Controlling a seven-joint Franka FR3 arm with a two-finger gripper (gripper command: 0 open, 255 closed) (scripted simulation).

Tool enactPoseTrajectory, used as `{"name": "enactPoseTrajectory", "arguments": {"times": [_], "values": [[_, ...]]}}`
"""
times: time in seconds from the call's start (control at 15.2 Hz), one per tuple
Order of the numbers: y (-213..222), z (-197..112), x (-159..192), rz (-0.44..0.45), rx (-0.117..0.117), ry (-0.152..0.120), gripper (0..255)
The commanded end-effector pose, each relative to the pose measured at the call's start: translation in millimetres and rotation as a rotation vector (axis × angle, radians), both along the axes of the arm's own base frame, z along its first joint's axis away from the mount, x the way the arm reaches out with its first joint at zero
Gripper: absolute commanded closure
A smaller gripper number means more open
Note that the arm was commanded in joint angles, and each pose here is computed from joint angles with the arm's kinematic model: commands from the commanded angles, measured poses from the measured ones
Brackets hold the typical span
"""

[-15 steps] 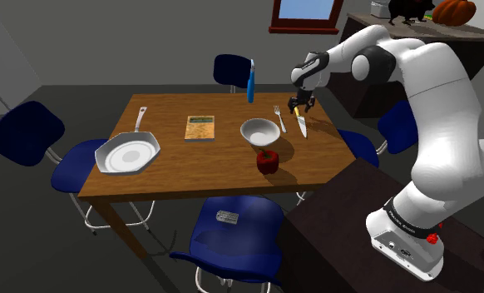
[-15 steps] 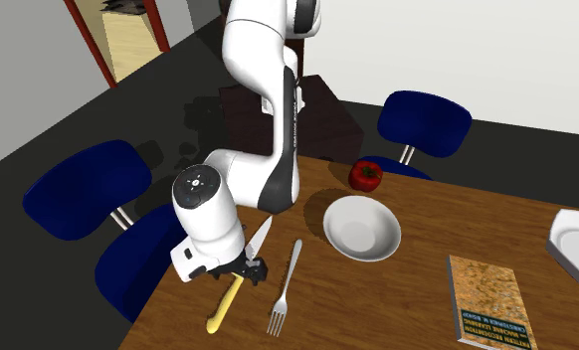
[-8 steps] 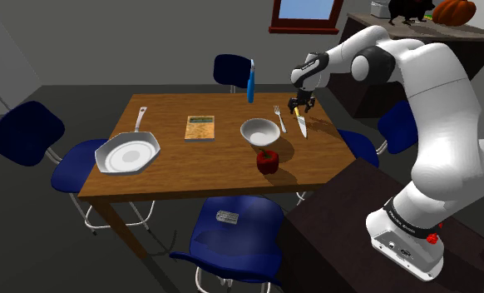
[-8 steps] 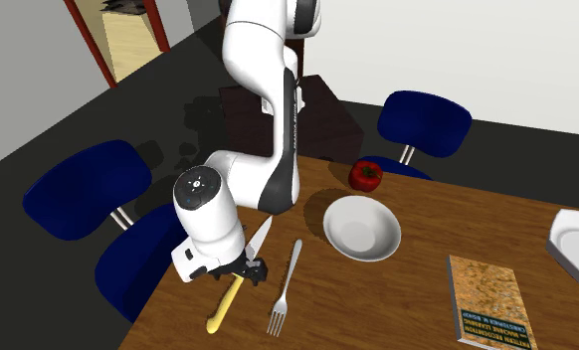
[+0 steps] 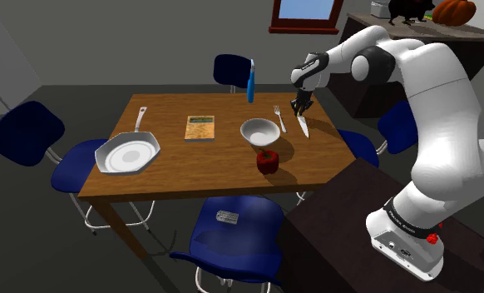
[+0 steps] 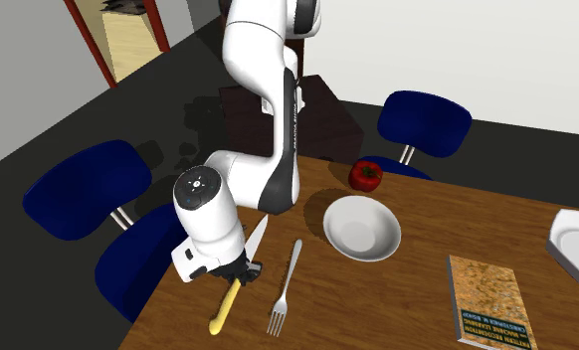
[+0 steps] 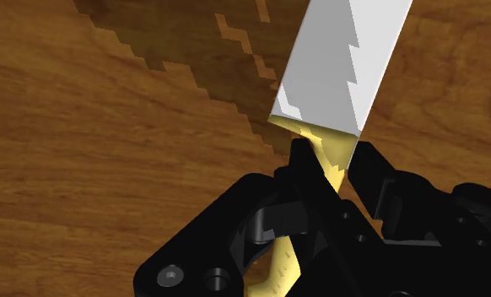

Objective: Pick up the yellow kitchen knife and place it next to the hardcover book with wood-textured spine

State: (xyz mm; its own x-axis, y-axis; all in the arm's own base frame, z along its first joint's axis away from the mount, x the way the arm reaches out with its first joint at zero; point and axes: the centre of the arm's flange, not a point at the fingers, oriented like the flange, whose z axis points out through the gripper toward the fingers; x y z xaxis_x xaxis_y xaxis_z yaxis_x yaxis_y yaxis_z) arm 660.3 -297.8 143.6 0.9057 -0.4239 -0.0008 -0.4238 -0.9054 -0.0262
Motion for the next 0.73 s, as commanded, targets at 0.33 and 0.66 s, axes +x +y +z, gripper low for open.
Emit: {"name": "enactPoseTrajectory", "arguments": {"times": [0.33, 0.66], "values": [[0, 21, 0, 0.0, 0.0, 0.0, 255], [0, 47, 0, 0.0, 0.0, 0.0, 255]]}}
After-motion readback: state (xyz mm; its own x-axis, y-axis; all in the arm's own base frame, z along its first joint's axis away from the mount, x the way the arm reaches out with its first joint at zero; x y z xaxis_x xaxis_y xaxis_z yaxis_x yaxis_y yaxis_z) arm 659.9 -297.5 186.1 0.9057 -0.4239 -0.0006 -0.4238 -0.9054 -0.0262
